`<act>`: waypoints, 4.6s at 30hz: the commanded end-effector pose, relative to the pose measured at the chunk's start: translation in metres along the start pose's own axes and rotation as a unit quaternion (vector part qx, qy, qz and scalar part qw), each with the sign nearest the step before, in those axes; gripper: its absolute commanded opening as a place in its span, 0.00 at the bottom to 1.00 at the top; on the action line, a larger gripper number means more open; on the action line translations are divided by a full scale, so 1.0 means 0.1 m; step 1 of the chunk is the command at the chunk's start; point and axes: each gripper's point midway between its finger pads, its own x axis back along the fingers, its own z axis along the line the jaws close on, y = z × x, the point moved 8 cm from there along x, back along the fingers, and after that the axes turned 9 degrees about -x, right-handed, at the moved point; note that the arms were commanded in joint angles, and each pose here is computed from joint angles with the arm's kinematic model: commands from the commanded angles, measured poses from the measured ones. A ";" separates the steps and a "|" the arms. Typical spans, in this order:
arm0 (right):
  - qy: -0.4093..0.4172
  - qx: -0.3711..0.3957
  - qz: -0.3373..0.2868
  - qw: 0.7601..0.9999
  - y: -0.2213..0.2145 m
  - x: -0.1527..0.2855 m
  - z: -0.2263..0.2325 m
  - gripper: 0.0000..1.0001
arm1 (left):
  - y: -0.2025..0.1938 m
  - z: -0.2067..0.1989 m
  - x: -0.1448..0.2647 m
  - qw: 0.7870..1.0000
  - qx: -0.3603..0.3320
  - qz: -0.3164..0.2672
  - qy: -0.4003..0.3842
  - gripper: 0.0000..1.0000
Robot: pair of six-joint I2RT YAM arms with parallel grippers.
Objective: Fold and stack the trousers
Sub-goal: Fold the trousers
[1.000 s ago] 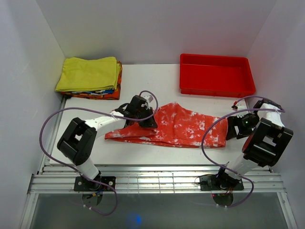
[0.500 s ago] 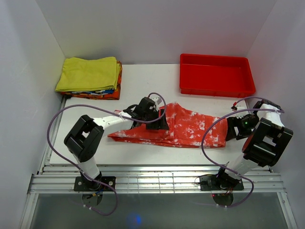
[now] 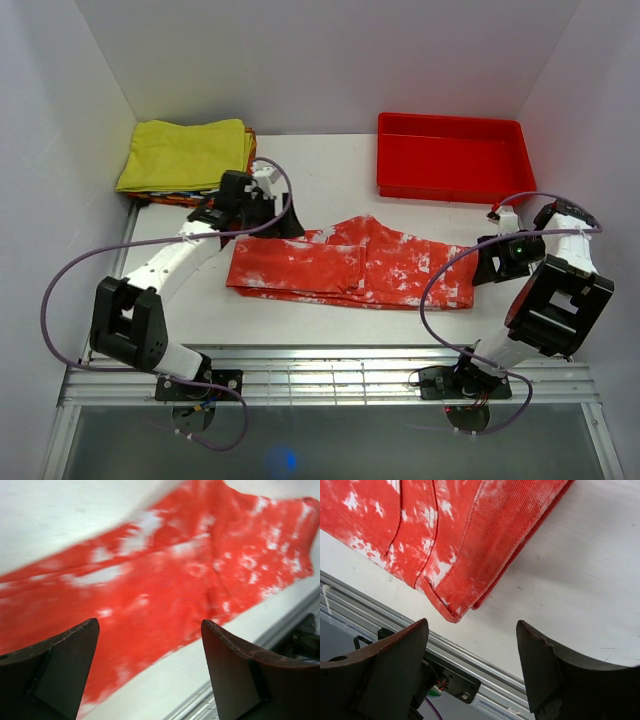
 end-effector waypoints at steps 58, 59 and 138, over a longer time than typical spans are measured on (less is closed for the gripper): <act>-0.044 -0.059 0.073 0.995 -0.18 -0.64 -0.39 0.70 | -1.26 2.17 0.86 0.954 0.292 0.021 -0.055 0.46; -0.042 -0.053 0.065 0.996 -0.14 -0.60 -0.38 0.70 | -1.20 2.20 0.93 0.958 0.282 0.014 -0.053 0.47; 0.102 -0.141 -0.013 0.985 -0.05 -0.65 -0.29 0.71 | -1.21 2.12 1.07 0.985 0.154 0.075 -0.023 0.66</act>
